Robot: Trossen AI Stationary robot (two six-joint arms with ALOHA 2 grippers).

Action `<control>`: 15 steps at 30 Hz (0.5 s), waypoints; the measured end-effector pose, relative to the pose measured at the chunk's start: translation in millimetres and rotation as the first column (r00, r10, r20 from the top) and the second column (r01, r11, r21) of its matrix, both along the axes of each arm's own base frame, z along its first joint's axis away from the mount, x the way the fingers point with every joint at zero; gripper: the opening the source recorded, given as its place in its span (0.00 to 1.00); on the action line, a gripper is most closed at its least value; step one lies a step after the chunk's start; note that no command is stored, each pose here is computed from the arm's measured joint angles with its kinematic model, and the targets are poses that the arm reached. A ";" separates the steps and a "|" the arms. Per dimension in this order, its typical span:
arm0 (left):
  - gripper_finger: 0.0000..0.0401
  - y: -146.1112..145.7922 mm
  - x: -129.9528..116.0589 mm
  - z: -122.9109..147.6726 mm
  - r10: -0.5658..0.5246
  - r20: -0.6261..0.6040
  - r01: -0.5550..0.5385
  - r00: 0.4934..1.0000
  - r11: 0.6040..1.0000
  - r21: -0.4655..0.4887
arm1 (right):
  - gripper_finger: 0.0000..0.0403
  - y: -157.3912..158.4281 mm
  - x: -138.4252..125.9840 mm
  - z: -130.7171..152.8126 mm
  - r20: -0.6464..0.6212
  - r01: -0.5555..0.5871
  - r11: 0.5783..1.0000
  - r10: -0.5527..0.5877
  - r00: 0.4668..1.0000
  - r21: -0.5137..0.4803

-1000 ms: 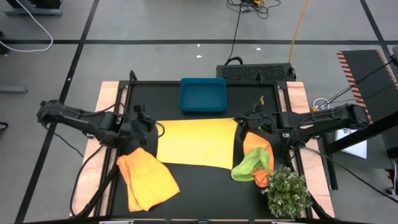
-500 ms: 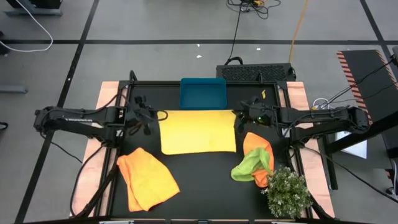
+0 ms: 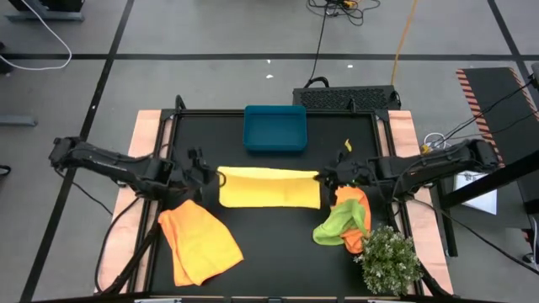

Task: Fold microfiber towels
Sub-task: Fold the yellow microfiber towel

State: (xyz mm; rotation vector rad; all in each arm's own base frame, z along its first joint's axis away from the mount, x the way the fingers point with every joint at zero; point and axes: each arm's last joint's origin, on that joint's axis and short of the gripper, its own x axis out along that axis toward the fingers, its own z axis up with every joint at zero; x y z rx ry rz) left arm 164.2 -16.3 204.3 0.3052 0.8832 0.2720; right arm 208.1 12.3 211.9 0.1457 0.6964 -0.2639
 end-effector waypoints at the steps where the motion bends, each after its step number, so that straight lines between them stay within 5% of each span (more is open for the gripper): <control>1: 0.01 -2.6 -0.9 -6.4 -0.018 0.003 0.018 1.000 1.000 -0.006 | 0.00 1.6 -1.9 -5.7 -0.011 -0.007 1.000 0.007 1.000 0.001; 15: 0.02 -25.6 1.7 -21.3 -0.180 0.150 0.198 0.972 0.973 -0.117 | 0.00 0.3 -28.5 -69.2 -0.031 0.006 1.000 -0.005 1.000 0.028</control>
